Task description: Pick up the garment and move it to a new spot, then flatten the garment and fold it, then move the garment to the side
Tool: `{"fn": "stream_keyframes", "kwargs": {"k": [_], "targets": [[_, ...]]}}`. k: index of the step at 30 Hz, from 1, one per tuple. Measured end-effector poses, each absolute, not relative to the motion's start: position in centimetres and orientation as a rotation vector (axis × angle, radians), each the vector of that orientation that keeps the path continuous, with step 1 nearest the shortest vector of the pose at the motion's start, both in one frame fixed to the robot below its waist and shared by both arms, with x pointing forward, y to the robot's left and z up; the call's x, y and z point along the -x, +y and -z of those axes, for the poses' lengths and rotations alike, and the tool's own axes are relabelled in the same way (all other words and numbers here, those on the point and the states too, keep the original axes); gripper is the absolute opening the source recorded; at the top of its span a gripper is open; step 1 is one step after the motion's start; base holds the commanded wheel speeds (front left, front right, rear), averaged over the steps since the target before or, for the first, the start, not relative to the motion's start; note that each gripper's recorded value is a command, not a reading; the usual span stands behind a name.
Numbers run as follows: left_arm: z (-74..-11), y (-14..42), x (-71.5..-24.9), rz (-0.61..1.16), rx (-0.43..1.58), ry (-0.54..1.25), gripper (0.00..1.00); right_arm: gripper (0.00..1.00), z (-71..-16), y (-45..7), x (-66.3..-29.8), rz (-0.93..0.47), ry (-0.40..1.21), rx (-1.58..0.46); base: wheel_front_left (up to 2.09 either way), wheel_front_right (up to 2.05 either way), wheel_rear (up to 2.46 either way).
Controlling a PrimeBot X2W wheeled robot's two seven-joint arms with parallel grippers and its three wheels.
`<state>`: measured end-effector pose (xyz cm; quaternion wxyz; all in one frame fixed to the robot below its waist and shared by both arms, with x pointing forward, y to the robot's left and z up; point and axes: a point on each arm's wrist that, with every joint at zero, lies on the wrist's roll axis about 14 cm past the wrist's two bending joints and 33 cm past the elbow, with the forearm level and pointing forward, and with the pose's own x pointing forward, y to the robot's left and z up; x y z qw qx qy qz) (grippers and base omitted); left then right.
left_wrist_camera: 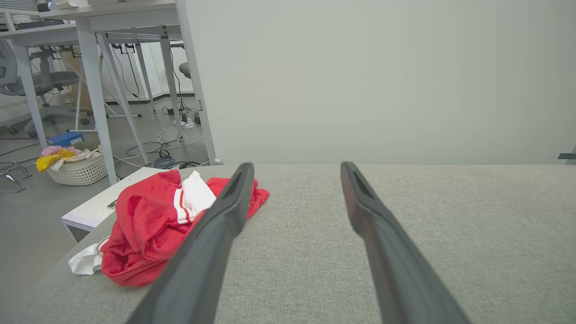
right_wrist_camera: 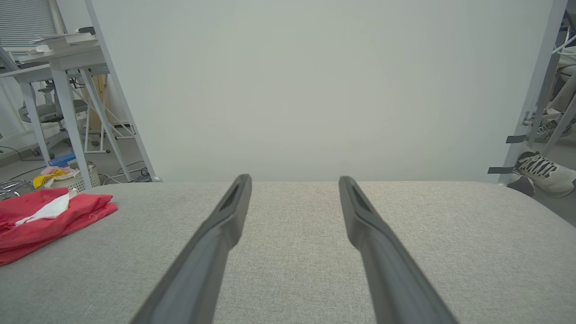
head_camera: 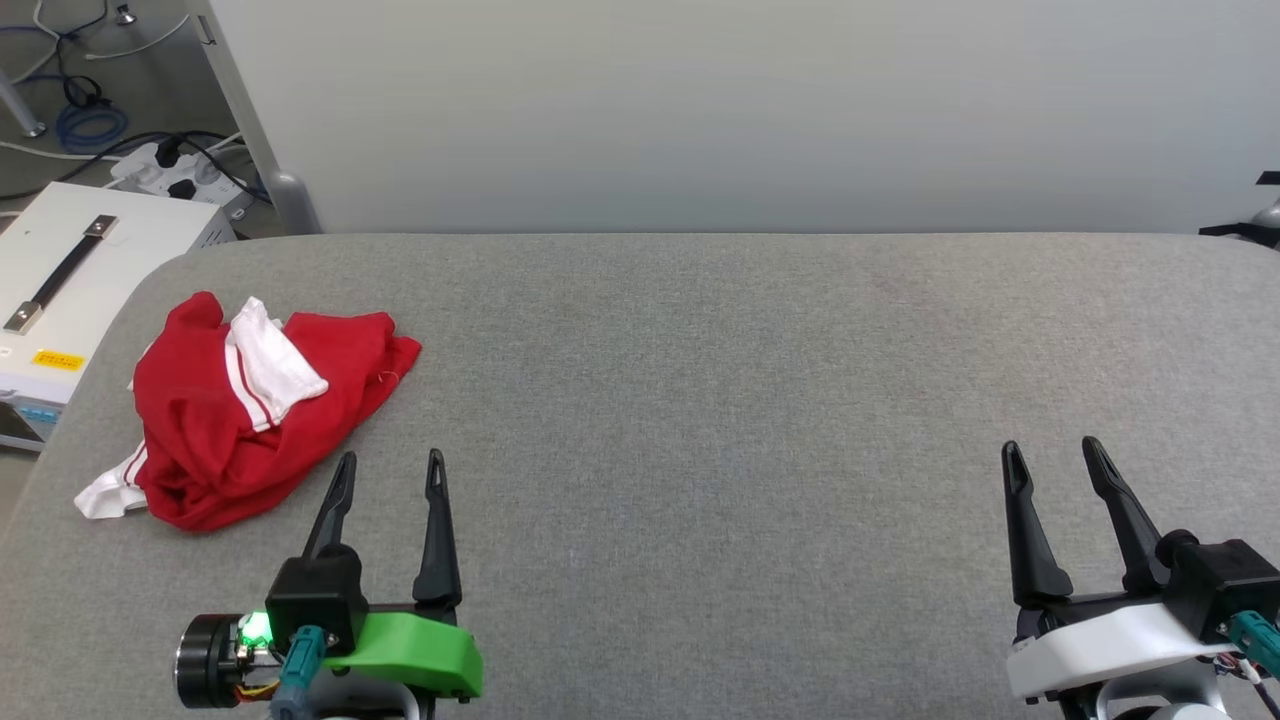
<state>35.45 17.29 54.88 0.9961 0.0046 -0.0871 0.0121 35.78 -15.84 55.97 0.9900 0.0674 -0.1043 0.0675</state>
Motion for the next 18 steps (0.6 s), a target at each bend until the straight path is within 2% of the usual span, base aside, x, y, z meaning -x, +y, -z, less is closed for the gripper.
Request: {"fn": "stream_keyframes", "kwargs": {"k": [18], "targets": [[-55.17,16.93,-35.23,-0.019,-0.006,-0.206,1.00,1.00,-55.75,-16.26,-35.46,-0.121,-0.224,-0.155,0.00,0.00,0.00]]}}
